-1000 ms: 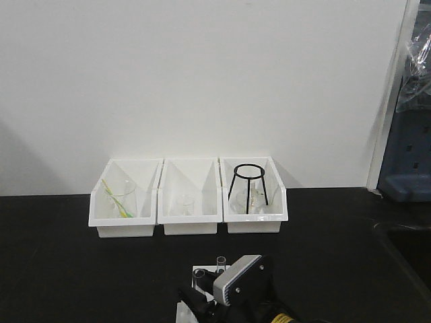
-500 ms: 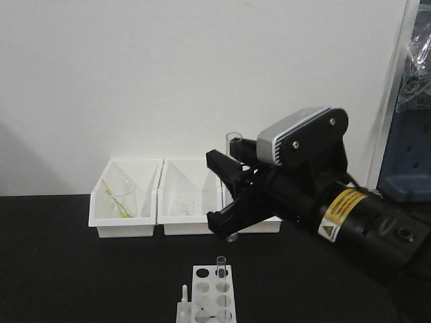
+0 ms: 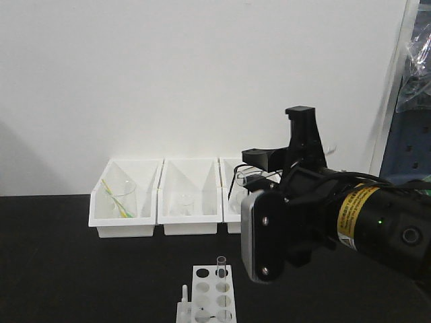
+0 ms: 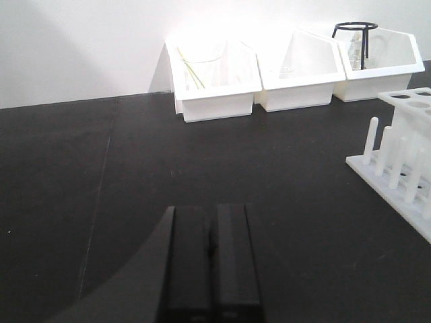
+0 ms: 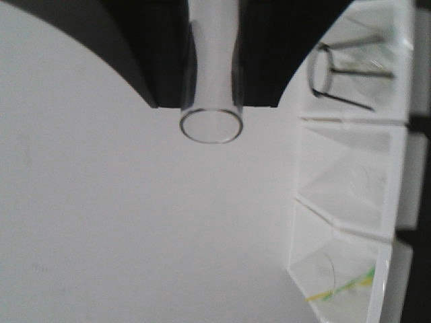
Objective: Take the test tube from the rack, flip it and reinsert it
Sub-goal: 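Lift the tube out with the right gripper and flip it over, then lower the flipped tube with the right gripper above the rack hole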
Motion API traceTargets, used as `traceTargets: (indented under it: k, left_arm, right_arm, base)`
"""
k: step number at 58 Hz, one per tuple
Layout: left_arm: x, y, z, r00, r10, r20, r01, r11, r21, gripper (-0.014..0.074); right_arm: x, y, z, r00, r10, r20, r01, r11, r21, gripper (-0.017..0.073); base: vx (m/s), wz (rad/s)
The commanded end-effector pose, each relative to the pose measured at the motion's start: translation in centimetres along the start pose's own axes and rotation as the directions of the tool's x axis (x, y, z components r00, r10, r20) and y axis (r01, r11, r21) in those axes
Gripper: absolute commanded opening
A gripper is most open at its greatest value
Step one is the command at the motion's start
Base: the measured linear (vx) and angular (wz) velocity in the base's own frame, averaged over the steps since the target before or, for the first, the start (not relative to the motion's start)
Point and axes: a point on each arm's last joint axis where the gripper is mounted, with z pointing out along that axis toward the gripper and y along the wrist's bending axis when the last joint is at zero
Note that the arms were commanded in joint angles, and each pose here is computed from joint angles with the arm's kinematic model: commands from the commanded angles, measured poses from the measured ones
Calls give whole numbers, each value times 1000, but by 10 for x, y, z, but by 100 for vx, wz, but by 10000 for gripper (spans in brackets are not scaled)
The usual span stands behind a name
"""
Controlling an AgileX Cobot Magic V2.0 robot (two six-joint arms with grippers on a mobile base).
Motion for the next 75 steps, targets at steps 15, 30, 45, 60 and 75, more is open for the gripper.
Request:
traceTargets:
  k: [15, 30, 45, 60, 75]
  left_arm:
    - [-9, -1, -1, 996, -14, 91, 13, 1000, 14, -6]
    - [-9, -1, -1, 996, -14, 91, 13, 1000, 14, -6]
    - [-9, -1, -1, 996, -14, 91, 13, 1000, 14, -6]
    - [-9, -1, -1, 996, -14, 91, 13, 1000, 14, -6]
    - [-9, -1, -1, 996, -14, 91, 13, 1000, 14, -6]
  right_arm:
    - [-12, -35, -6, 112, 950, 290, -986, 143, -87, -7]
    - [-9, 4, 6, 109, 961, 256, -983, 142, -116, -7]
    - [-5, 75, 15, 108, 937, 331, -966, 177, -188, -7]
    - [-6, 88, 41, 124, 942, 312, -956, 197, -215, -7]
    - [-7, 97, 60, 147, 954, 262, -950, 210, -232, -7]
  base:
    - [0, 0]
    - [0, 0]
    - [0, 0]
    - [0, 0]
    - [0, 0]
